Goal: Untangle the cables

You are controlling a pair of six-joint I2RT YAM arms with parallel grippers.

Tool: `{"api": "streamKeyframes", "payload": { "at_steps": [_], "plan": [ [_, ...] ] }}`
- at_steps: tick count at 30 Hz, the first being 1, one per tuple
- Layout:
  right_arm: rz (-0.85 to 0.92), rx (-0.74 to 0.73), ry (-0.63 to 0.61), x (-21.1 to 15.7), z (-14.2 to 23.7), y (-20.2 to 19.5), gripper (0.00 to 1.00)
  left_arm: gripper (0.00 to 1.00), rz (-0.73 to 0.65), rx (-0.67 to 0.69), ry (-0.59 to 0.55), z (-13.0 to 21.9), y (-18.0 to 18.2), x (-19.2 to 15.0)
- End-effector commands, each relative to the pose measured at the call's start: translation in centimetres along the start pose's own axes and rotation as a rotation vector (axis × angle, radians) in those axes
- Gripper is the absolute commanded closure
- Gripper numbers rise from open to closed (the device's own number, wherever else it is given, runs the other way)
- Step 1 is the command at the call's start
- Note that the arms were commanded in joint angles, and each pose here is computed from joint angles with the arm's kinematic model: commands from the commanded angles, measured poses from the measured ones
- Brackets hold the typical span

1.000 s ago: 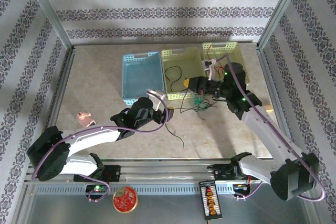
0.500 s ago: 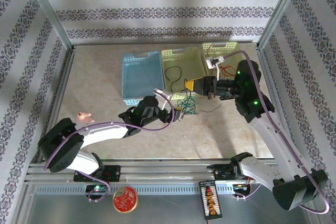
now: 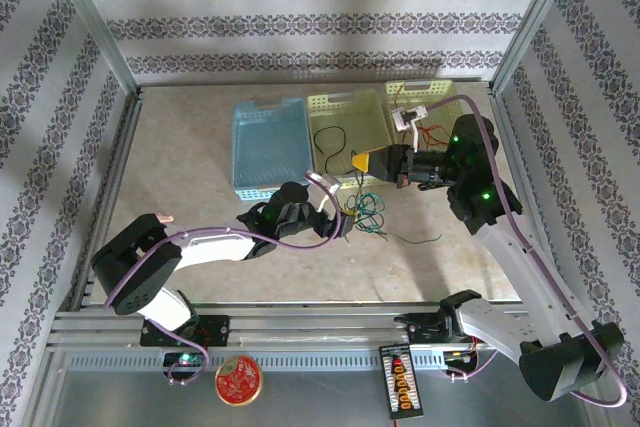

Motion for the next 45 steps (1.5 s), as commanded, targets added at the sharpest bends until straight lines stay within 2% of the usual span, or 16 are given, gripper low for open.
{"api": "streamKeyframes", "payload": {
  "at_steps": [1, 8, 14, 16, 18, 21, 23, 26, 32, 39, 42, 45],
  "plan": [
    [0.052, 0.013, -0.031, 0.6, 0.1, 0.8, 0.99, 0.12, -0.002, -0.136, 0.001, -0.5, -2.0, 1.0],
    [0.049, -0.015, -0.065, 1.3, 0.4, 0.4, 0.99, 0.12, 0.005, -0.190, 0.059, -1.1, -2.5, 0.0],
    [0.034, 0.008, -0.063, 1.3, 0.3, 0.5, 0.99, 0.16, -0.001, -0.198, 0.041, -2.1, -2.6, 0.7],
    [0.031, 0.009, -0.065, 1.3, 0.2, 0.5, 0.99, 0.32, 0.001, -0.200, 0.037, -2.5, -2.7, 0.9],
    [0.034, 0.009, -0.072, 1.5, 0.3, 0.6, 0.99, 0.58, 0.011, -0.191, 0.027, -2.9, -2.6, 1.1],
    [0.046, -0.005, -0.090, 2.0, 0.5, 0.8, 0.99, 0.89, 0.022, -0.146, -0.006, -3.0, -1.8, 1.2],
    [0.055, -0.030, -0.115, 2.6, 1.0, 0.7, 0.99, 1.00, 0.029, -0.094, -0.023, -2.8, -0.8, 0.9],
    [0.072, -0.106, -0.184, 3.9, 2.6, 0.3, 0.99, 1.00, 0.040, -0.017, -0.028, -2.2, 1.0, 0.0],
    [0.095, -0.352, -0.382, 6.4, 7.7, -1.3, 1.00, 1.00, 0.074, 0.044, 0.046, 0.1, 3.5, -3.3],
    [0.125, -0.569, -0.528, 7.0, 11.2, -1.9, 1.00, 1.00, 0.070, 0.125, 0.115, 2.9, 5.3, -6.2],
    [0.162, -0.598, -0.549, 7.5, 11.7, -1.4, 1.00, 1.00, 0.083, 0.155, 0.129, 3.6, 6.0, -7.1],
    [0.173, -0.551, -0.541, 8.4, 11.2, -0.9, 1.00, 1.00, 0.100, 0.191, 0.124, 3.9, 6.6, -7.6]
  ]
}}
Point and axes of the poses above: each hand's point on the last joint's axis, 136 mm out from that joint toward the fingers, its own z axis back along the fingers, its own y axis along the line the jaws close on, x = y × z, the point moved 4 cm from there along z, back along the fingers, and after that the axes turned 14 degrees about z, right-handed, at the moved point
